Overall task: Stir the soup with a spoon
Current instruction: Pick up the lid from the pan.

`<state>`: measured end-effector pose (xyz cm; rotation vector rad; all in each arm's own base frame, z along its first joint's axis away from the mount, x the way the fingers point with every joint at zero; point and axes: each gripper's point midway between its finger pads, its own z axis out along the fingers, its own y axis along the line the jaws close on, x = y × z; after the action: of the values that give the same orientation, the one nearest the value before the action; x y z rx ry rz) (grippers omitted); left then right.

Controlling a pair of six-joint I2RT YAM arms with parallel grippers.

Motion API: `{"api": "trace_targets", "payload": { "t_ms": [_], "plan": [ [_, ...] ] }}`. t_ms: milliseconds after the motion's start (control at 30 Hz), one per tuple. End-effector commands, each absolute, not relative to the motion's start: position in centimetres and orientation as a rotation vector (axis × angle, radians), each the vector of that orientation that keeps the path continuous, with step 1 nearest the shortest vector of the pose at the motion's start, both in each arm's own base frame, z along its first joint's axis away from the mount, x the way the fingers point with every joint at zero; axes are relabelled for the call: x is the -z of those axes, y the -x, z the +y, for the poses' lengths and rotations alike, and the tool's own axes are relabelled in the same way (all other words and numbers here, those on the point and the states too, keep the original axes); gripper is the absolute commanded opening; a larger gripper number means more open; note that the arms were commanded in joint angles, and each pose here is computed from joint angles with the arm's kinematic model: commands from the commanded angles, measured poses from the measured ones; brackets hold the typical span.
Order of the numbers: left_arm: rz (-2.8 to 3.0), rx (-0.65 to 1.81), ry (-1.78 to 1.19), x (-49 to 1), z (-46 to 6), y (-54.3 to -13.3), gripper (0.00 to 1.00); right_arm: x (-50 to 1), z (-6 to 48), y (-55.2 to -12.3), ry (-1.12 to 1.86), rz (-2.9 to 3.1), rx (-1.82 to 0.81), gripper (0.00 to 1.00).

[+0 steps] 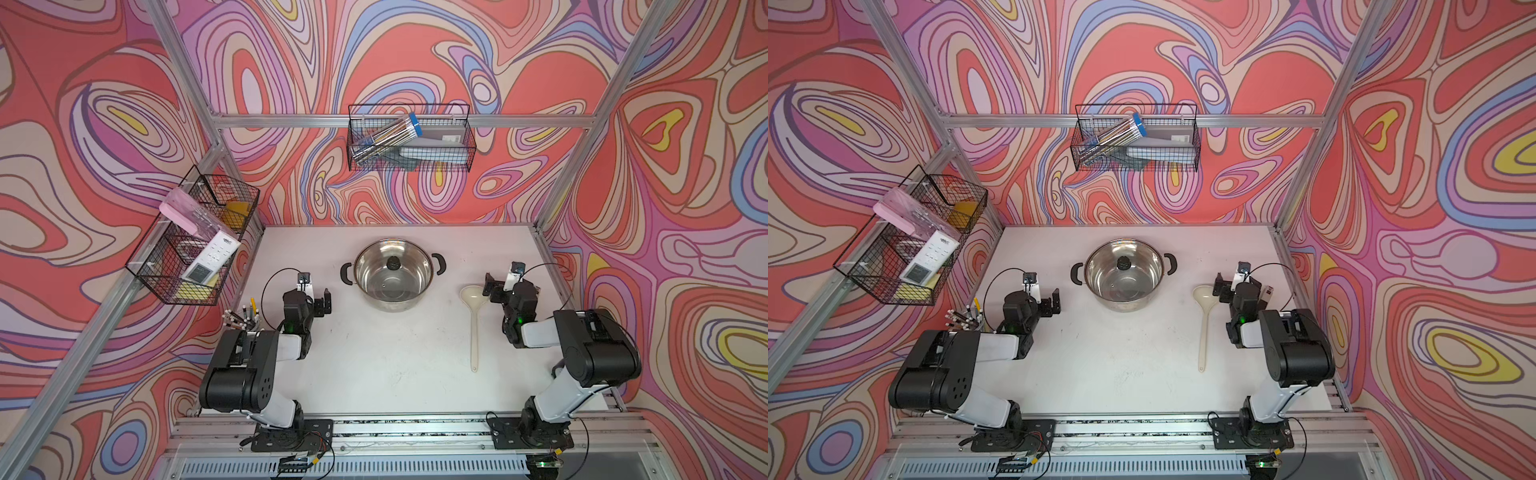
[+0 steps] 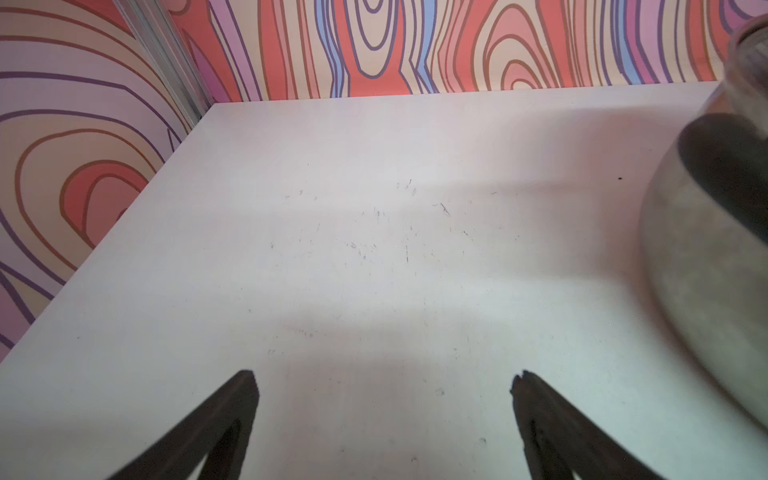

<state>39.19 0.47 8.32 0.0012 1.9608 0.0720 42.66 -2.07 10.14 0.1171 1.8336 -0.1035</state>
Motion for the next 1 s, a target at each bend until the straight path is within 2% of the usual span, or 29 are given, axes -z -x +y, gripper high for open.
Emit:
{"api": "trace_targets", "payload": {
  "t_ms": [0, 600, 800, 967],
  "plan": [
    [1.942, -0.075, 0.004, -8.9, 0.7, -39.4, 0.99, -9.8, -1.8, -42.6, -0.116, 1.837, 0.094, 0.98],
    [1.935, -0.088, 0.024, -9.1, 1.0, -39.3, 0.99, -10.0, -1.9, -42.6, -0.119, 1.831, 0.096, 0.98],
    [2.002, -0.163, 0.102, -12.0, 1.9, -38.3, 0.99, -14.4, -3.7, -41.5, -0.24, 1.809, 0.164, 0.98],
    [2.076, -0.142, 0.307, -16.9, 2.7, -36.7, 0.99, -18.0, -6.7, -39.9, -0.56, 1.911, 0.229, 0.98]
  ]
}}
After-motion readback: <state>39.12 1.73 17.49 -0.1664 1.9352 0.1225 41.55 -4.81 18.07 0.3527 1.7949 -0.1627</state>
